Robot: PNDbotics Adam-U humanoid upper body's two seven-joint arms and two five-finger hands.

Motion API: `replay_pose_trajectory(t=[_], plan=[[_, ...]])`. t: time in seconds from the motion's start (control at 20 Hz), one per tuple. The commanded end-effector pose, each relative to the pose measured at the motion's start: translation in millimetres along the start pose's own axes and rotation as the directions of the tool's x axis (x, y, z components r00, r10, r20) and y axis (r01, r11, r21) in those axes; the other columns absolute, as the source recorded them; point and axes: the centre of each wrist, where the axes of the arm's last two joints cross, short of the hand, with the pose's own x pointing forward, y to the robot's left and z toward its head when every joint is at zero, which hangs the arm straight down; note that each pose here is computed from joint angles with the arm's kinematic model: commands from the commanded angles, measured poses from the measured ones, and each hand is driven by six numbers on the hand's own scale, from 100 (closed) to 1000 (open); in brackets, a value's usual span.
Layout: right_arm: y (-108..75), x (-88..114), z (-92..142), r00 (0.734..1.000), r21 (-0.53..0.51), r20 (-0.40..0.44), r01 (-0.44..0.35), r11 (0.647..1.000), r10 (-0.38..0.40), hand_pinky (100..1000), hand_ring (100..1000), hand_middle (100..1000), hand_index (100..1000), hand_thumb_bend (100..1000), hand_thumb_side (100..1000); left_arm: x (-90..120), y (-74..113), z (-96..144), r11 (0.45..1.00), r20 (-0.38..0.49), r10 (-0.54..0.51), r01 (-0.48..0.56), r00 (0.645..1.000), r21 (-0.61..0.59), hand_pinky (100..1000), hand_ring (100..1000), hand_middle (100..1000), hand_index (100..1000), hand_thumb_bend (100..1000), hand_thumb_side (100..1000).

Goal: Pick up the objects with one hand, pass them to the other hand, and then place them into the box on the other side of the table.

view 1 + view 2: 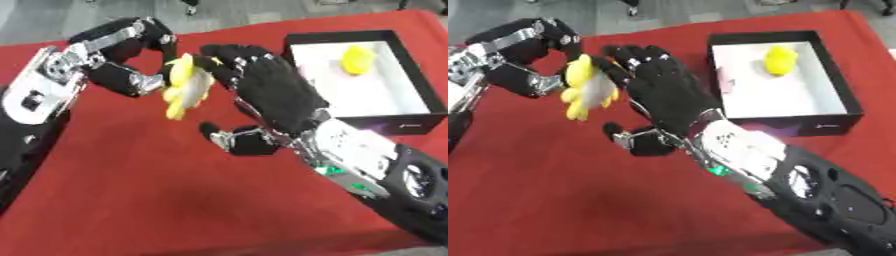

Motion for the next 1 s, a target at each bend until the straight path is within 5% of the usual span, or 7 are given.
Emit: replay_pose_trajectory(t=[0.05, 1.0], plan=[[-8.4, -3.8, 0.0, 1.000, -0.024, -0.010, -0.027, 0.999, 0.027, 766, 860, 879, 939, 416, 408, 12.5, 11.5, 2.2, 0.966, 0.158, -0.155, 0.183, 0.975, -0.181, 627, 374, 358, 474, 100, 277], [-12.8, -4.6, -3.9, 0.999, -0.062, -0.034, -0.037, 0.997, 0.035, 739, 822, 862, 926, 428, 380, 19.5, 3.6, -8.5, 0.962, 0.175, -0.129, 0.166, 0.976, -0.217, 640, 370, 352, 468, 100, 274]])
